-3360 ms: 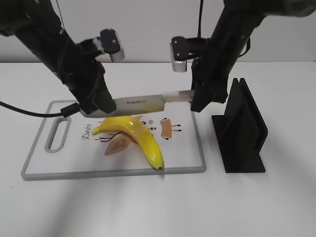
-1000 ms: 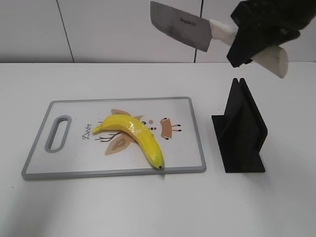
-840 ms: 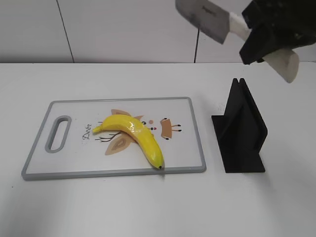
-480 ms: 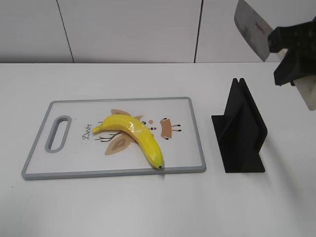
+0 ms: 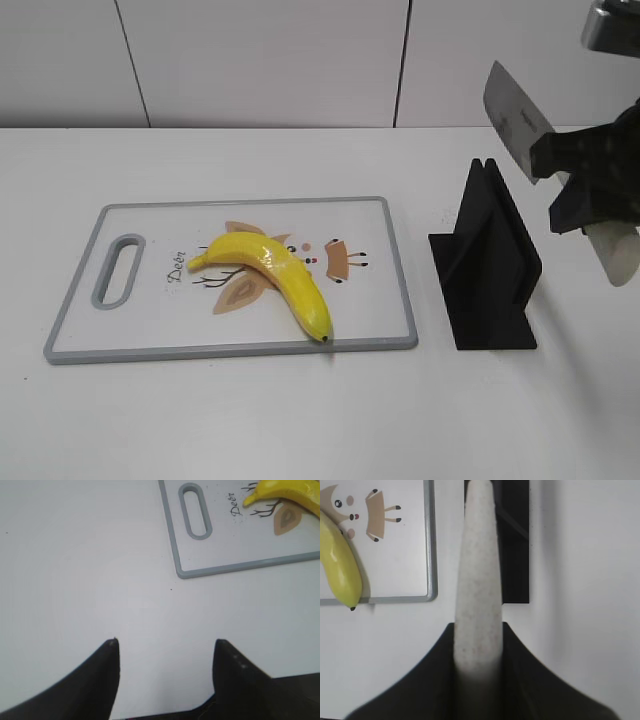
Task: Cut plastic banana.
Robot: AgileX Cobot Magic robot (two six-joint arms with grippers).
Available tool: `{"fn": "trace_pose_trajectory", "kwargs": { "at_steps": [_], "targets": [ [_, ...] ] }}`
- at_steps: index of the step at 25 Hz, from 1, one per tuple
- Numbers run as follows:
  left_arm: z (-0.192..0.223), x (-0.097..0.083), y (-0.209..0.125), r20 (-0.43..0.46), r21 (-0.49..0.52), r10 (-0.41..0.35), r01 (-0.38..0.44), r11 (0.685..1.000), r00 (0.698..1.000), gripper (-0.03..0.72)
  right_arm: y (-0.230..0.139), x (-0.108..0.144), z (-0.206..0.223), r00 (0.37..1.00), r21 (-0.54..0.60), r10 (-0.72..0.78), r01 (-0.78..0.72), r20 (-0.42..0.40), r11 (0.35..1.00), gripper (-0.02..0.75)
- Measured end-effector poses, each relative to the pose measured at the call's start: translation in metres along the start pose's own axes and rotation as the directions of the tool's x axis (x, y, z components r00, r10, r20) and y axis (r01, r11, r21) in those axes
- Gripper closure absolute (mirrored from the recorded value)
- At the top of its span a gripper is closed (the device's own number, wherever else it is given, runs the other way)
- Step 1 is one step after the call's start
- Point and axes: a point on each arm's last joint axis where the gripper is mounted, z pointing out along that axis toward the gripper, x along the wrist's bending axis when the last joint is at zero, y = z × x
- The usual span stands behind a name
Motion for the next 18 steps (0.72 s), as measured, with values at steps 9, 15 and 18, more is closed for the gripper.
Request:
{"fn": "trace_pose_trajectory", "kwargs": {
  "at_steps": [9, 15, 18],
  "targets": [
    [-0.024, -0.006, -0.044, -0.021, -0.289, -0.003, -0.003, 0.957, 1.000, 0.136, -0.004, -0.002, 0.015, 1.000, -0.012, -0.003, 0.003, 0.000, 1.000, 0.571],
    [-0.025, -0.006, -0.044, -0.021, -0.304, -0.003, -0.004, 0.953, 1.000, 0.136, -0.007, -0.005, 0.037, 0.999, 0.046, -0.008, 0.007, 0.032, 0.999, 0.571],
    [-0.025, -0.006, -0.044, -0.022, -0.306, -0.003, -0.004, 0.952, 1.000, 0.137, -0.009, -0.006, 0.050, 0.999, 0.084, -0.011, 0.007, 0.050, 0.996, 0.571]
  ]
}}
